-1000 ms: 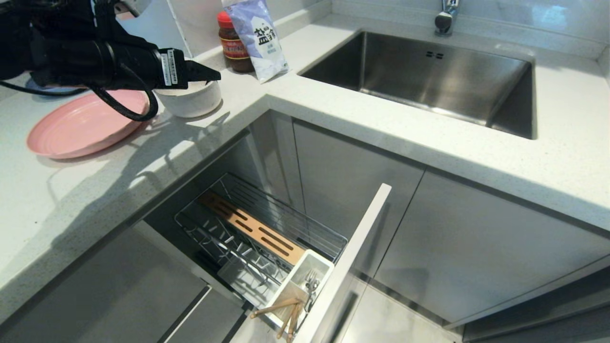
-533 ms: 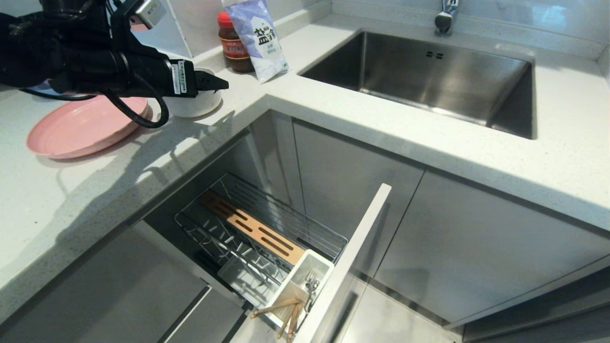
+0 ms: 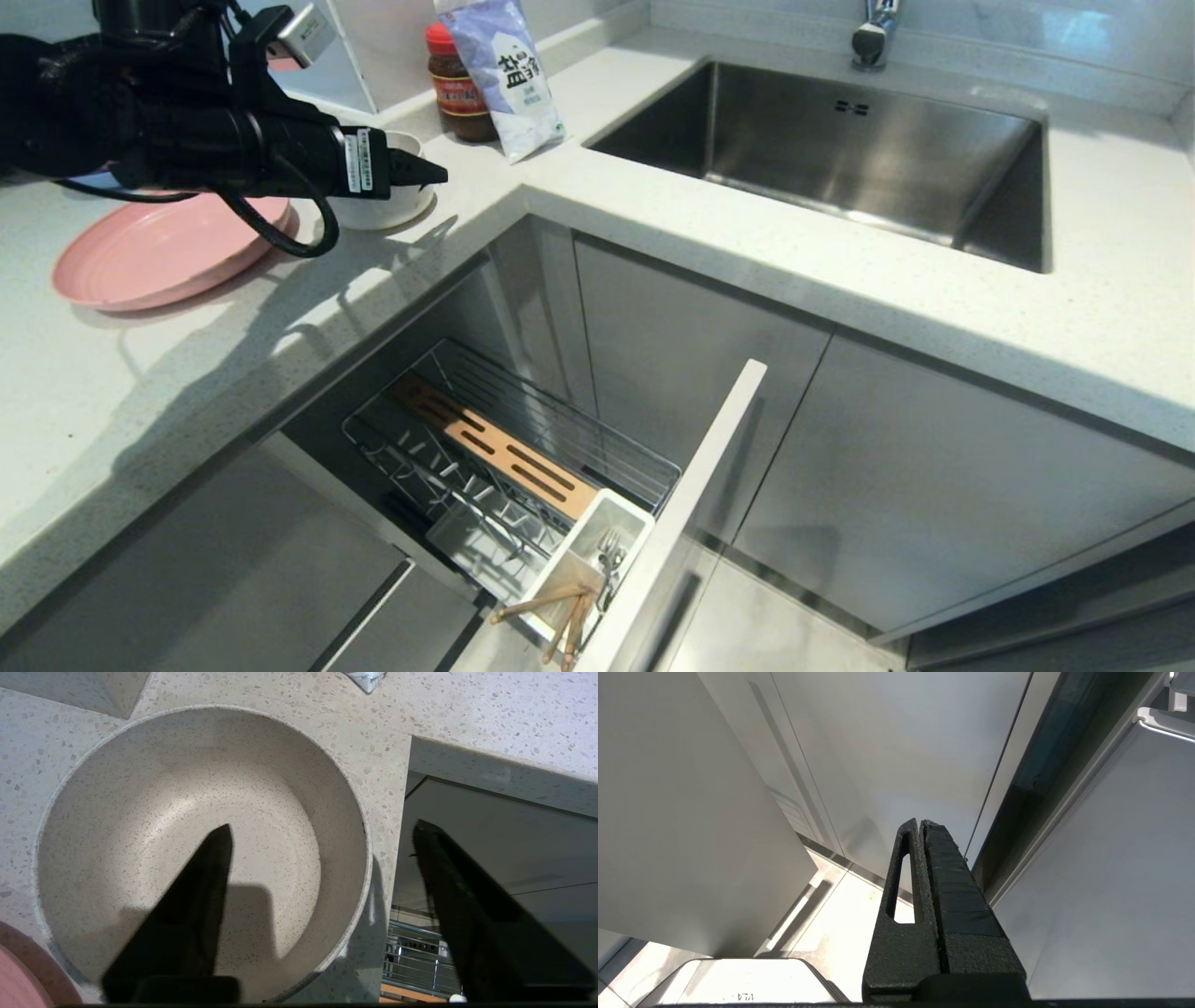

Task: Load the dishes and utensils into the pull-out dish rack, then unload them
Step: Pick up the bowl and place it in the cupboard

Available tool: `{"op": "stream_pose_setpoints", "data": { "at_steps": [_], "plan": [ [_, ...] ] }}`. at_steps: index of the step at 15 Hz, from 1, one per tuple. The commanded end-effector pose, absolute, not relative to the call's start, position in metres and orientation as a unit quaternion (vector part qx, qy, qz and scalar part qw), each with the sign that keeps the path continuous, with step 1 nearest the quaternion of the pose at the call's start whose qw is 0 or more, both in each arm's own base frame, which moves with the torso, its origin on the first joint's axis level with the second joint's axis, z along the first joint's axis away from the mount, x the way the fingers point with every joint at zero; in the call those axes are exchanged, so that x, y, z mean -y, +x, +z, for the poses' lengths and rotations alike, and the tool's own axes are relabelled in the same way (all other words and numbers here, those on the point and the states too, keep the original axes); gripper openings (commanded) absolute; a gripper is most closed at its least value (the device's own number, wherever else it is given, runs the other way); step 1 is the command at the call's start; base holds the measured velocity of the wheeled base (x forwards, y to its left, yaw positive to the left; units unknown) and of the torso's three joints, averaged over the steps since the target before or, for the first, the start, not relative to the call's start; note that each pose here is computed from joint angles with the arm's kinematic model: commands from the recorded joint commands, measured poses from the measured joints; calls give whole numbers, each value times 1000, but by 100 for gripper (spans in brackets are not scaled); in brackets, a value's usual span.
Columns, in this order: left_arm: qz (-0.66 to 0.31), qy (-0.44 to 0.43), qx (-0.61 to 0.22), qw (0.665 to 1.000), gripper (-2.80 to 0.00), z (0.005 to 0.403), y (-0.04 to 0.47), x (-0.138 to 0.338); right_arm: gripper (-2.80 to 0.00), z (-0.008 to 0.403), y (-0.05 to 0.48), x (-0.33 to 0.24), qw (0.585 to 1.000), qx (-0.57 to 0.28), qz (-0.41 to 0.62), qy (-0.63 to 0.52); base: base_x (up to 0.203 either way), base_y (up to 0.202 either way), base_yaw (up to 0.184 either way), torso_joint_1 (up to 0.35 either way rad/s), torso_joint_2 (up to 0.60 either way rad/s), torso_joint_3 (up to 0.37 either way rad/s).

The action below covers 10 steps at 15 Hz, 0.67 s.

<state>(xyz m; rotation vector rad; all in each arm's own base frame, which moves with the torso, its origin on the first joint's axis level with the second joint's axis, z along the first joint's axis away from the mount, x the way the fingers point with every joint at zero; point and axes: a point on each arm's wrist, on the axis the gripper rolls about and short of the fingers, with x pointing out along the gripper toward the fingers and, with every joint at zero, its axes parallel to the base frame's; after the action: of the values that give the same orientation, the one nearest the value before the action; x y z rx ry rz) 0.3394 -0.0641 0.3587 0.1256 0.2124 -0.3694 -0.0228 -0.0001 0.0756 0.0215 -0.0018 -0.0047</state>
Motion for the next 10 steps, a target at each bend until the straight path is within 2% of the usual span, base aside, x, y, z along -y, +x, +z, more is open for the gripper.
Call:
{"op": "stream_pose_setpoints", "data": {
  "at_steps": [1, 10],
  "plan": [
    [-184, 62, -106, 975, -280, 358, 339, 64, -280, 75, -23, 0, 1000, 2, -2, 11, 0, 0, 0, 0, 0, 0],
    [-188, 62, -106, 974, -280, 360, 336, 67, -280, 75, -23, 0, 1000, 2, -2, 11, 0, 0, 0, 0, 0, 0]
  ]
}}
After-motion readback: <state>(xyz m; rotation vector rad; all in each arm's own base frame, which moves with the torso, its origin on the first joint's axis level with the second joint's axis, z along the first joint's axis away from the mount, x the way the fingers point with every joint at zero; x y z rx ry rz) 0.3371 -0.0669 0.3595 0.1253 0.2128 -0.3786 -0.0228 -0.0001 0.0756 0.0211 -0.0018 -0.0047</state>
